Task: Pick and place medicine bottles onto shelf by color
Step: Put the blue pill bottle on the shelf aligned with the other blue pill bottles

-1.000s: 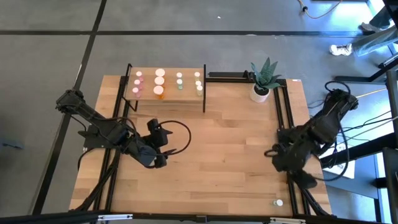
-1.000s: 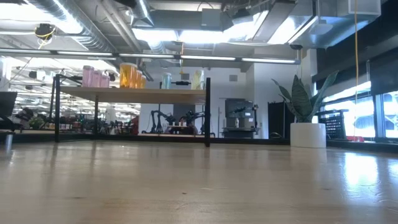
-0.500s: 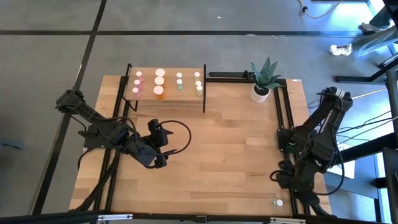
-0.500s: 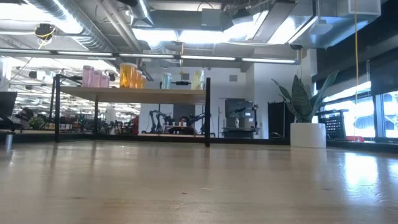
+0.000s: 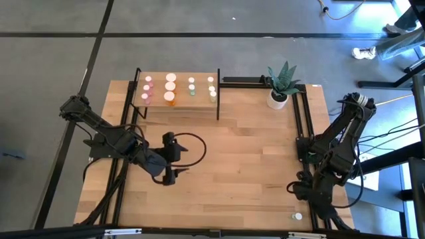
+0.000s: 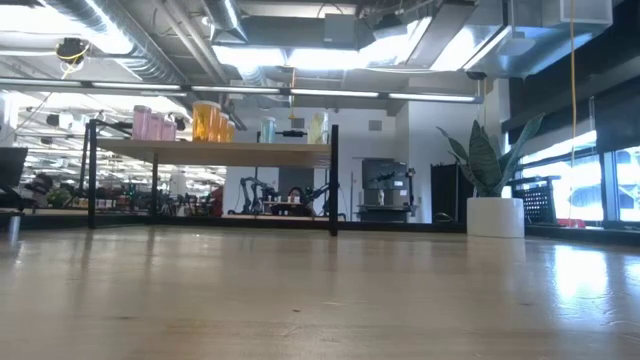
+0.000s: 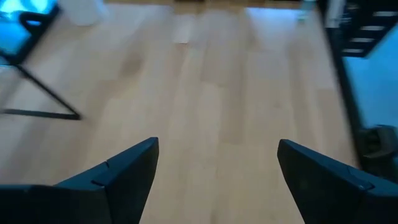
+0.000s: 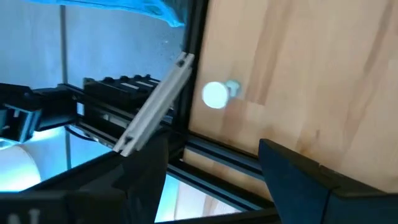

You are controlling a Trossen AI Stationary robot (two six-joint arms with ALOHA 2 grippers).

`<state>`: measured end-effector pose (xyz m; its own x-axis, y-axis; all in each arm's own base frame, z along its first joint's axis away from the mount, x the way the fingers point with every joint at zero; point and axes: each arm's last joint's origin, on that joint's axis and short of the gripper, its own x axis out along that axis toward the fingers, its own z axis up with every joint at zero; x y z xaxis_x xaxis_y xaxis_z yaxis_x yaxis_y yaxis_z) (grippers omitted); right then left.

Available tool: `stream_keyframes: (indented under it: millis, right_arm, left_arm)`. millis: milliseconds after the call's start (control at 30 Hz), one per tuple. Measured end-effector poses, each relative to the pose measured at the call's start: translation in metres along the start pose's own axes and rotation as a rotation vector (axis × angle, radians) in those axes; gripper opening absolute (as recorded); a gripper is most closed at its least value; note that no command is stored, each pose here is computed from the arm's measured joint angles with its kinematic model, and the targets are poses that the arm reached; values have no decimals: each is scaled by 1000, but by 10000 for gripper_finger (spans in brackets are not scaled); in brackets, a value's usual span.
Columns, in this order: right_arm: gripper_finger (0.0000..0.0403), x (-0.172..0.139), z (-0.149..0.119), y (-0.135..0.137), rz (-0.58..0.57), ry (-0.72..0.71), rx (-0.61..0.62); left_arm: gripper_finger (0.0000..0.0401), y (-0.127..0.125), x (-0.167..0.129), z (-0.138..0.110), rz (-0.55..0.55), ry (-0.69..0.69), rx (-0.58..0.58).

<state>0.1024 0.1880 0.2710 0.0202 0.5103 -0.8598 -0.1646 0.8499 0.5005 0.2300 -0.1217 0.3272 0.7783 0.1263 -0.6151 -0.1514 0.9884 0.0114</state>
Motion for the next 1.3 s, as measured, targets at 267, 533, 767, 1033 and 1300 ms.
stream_keyframes:
  millis: [267,533,767,1033,1300]
  right_arm:
    - [252,1,7,7,40,-92,7]
    - [252,22,14,8,-36,-86,-70]
    - [252,48,14,12,-98,-13,-185]
    - [252,69,13,13,-146,38,-196]
    - [252,84,9,20,-141,49,-253]
  left_arm:
    - [324,-3,0,1,-84,15,-6]
    - [326,-3,0,1,-81,13,-6]
    - [323,-3,0,1,-78,12,-6]
    - [322,-2,0,2,-30,-12,-8]
    - [324,-2,0,2,-28,-13,-10]
